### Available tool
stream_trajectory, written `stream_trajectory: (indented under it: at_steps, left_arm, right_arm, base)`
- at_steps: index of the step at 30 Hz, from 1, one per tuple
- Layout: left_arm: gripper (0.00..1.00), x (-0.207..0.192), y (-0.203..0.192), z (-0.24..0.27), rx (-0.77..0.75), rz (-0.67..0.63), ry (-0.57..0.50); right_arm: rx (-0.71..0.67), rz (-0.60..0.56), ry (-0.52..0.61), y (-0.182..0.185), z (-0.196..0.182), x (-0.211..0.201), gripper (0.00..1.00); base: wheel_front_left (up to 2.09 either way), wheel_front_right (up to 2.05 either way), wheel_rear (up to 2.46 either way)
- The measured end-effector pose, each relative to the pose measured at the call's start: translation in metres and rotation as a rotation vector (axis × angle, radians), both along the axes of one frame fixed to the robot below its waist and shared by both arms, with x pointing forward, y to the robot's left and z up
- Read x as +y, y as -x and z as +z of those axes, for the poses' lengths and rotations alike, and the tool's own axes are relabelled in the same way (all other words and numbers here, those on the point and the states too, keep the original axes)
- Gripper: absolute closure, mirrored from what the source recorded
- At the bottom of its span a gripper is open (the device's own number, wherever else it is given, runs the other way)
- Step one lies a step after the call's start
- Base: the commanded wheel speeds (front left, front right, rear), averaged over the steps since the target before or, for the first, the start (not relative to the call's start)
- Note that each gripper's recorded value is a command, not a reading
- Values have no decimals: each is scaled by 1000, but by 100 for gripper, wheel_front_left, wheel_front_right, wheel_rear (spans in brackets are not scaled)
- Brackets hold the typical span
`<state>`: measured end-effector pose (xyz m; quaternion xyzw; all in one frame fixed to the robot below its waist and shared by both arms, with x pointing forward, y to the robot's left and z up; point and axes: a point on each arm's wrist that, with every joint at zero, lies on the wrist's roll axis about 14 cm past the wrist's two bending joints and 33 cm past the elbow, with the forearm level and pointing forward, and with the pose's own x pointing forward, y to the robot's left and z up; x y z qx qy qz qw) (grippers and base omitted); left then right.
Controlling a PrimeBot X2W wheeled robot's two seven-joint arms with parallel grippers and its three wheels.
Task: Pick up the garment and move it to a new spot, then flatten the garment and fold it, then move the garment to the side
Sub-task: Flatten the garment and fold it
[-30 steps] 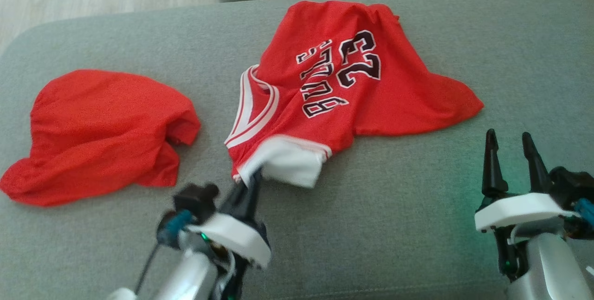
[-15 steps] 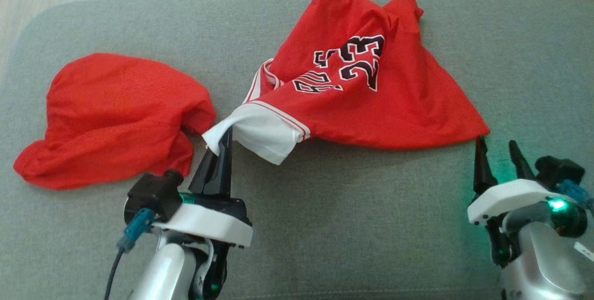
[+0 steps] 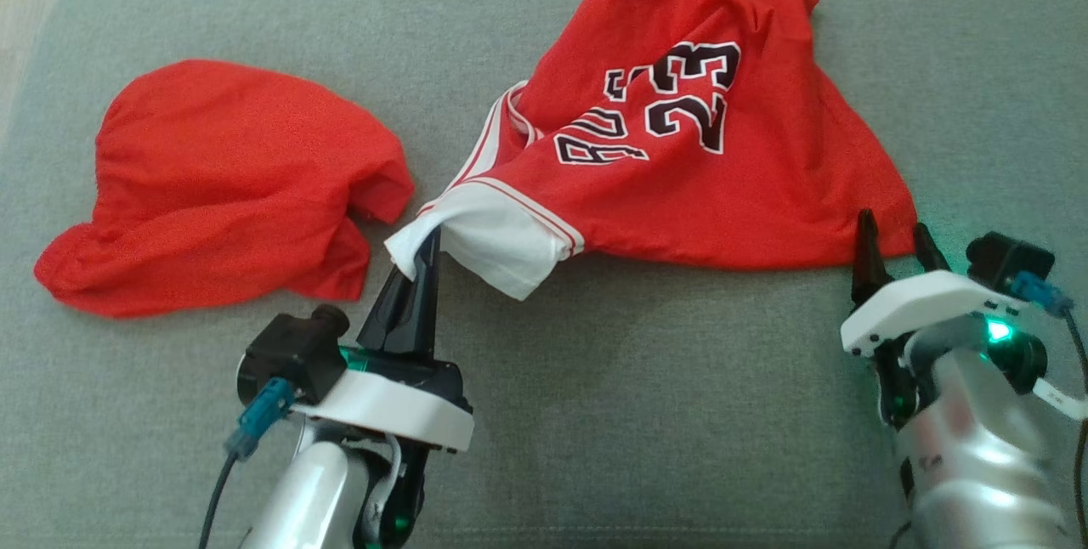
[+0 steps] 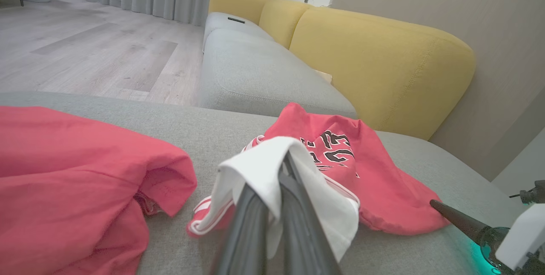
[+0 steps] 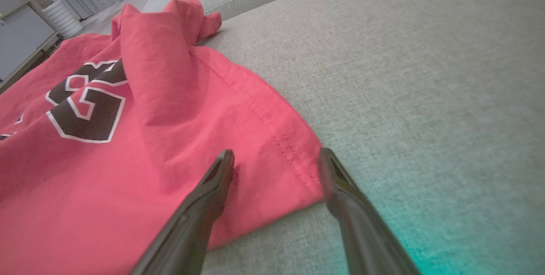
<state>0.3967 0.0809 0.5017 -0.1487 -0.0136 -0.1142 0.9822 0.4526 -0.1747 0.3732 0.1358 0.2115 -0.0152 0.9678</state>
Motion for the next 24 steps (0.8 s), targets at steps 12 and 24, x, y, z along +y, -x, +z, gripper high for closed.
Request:
stream_trajectory:
  at_steps: [12, 24]
  left_arm:
    - [100, 1, -6, 0, -5, 1, -12]
    - [100, -3, -18, 37, -124, -20, -6]
  right_arm:
    - [5, 17, 37, -13, 0, 0, 100]
    - [-376, -12, 124, -30, 116, -33, 100]
  base:
    - [0, 0, 0]
    - [0, 0, 0]
